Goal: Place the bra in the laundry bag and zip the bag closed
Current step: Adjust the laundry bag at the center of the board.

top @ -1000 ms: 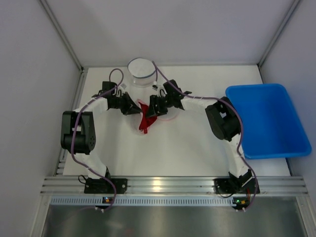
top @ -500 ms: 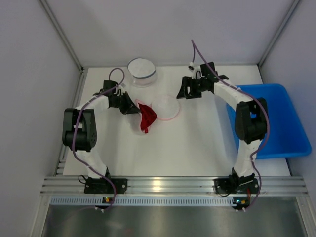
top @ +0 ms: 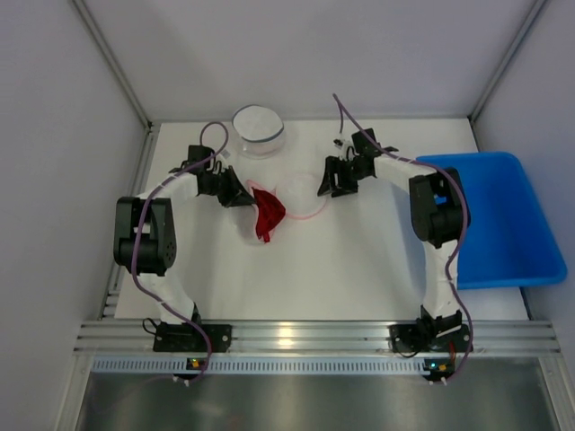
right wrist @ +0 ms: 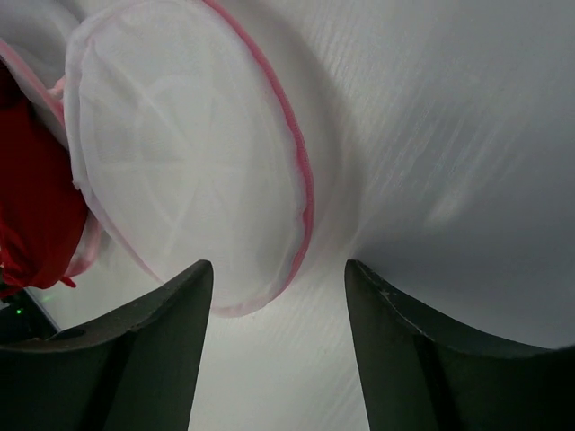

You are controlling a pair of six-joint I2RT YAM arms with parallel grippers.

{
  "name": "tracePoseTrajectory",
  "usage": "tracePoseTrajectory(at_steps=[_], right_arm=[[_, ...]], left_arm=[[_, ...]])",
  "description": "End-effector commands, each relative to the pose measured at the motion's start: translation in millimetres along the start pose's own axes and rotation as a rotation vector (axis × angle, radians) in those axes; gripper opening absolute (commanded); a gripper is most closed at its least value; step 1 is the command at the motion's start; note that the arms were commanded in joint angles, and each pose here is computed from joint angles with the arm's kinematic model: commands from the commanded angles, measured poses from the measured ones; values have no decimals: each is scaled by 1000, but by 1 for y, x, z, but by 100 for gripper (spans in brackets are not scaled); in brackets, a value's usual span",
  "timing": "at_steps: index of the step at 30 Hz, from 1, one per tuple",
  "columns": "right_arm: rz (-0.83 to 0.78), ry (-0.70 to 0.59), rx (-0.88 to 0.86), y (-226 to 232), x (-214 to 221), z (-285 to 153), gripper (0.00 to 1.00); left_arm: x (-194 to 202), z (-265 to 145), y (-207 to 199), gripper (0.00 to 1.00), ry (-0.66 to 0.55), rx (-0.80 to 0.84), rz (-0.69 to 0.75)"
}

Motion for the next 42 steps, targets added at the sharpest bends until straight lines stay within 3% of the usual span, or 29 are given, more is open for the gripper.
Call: tracePoseTrajectory(at_steps=[1,5,7,8,9,11,17,20,24,28,30,34,42], right_arm=[[38,16,-90,3,2,19,60],[87,38,-156,4,3,27,52],[93,50,-174,3,4,31,35],[92,49,-179,4,3,30,22],[81,40,-192,9,1,24,0],[86,21,-228,15,-1,10,0],[-23,-117,-397,62,-1,-100,0],[-18,-112,-420,70,12,-129,0],[-16,-101,-420,79,28,-150,0],[34,-9,-270,52,51,-126,0],[85,58,-313,50,56,-122,0],[78,30,-411,66,54,-136,0],[96,-21,-608,104,37,-190,0]], left_arm=[[-7,-9,-9,0,-23,22,50],[-8,-11,-11,0,-34,20,73],[-9,-13,-13,0,-39,30,86],[-10,-15,-13,0,-45,31,95],[-12,-18,-16,0,-54,29,105],[-13,-24,-19,0,-61,6,128],[-24,-55,-37,0,-103,-54,185],[-26,-72,-49,0,-124,-77,203],[-29,-94,-59,0,-169,-156,253],[-14,-89,-48,0,-125,-201,245],[-3,-81,-41,0,-82,-189,216],[5,-77,-38,0,-53,-173,219],[-37,-134,-113,0,-244,70,347]])
Point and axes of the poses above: each gripper's point midway between its finger pads, its own z axis out along the fingers, its own y axis along the line the jaws close on, x = y × z, the point moved 9 cm from there along -z, back along the fingers, and after that the axes turned 15 degrees about z, right-handed, at the moved point
